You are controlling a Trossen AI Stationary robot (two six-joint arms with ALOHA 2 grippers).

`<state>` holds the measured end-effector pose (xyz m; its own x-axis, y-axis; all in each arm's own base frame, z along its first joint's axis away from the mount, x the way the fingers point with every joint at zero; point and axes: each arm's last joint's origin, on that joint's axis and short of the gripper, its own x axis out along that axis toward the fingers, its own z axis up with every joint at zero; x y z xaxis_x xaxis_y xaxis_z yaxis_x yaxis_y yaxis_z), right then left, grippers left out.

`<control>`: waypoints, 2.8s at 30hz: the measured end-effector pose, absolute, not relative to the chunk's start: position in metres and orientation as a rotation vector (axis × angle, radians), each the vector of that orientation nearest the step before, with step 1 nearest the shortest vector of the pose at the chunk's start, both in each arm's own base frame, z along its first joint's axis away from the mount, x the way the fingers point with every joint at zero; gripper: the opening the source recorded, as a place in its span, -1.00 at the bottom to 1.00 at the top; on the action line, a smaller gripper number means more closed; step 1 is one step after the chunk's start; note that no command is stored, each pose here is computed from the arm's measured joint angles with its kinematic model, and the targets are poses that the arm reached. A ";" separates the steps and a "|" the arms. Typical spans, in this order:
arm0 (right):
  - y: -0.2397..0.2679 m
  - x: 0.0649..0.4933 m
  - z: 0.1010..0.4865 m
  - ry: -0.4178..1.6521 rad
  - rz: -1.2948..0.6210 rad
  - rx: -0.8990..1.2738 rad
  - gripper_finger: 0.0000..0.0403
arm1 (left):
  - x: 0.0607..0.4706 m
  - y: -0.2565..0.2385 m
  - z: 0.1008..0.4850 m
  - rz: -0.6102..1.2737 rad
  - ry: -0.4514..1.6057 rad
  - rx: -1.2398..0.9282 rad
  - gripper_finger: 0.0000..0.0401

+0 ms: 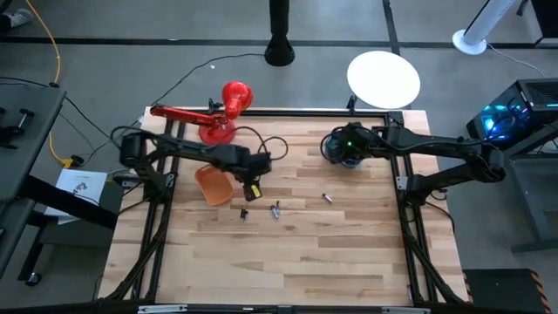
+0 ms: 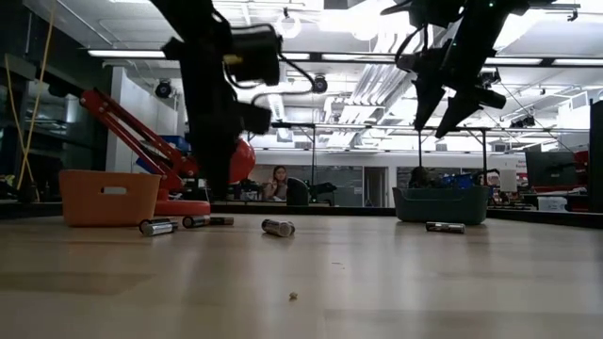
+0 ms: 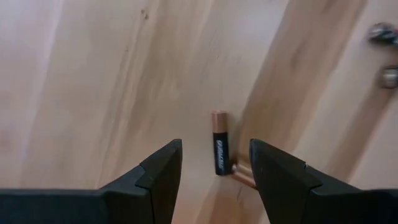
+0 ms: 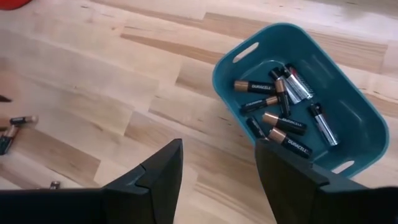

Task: Sort batteries
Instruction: Put the black battery into the blue bin

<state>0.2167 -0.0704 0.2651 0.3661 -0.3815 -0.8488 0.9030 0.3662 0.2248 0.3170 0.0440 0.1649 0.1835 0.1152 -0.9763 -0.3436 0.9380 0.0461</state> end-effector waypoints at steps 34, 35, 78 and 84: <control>-0.082 0.157 0.266 0.861 -1.378 0.886 -0.46 | 0.393 0.066 0.259 0.199 0.650 -0.034 -0.99; -0.089 0.158 0.261 0.885 -1.384 0.888 -0.52 | 0.394 0.064 0.265 0.178 0.626 -0.025 -0.99; -0.068 0.312 0.174 0.731 -0.745 1.021 -1.00 | 0.303 -0.013 0.265 0.267 0.430 -0.136 -1.00; -0.052 0.311 0.200 0.603 -0.730 0.995 -1.00 | 0.326 -0.011 0.230 0.211 0.516 -0.140 -1.00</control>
<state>0.3105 -0.0524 0.1998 0.6183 -0.2656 -0.7397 0.7766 0.3513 0.5229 0.3256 -0.0108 0.2303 0.8489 0.1641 -0.5025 -0.2345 0.9688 -0.0798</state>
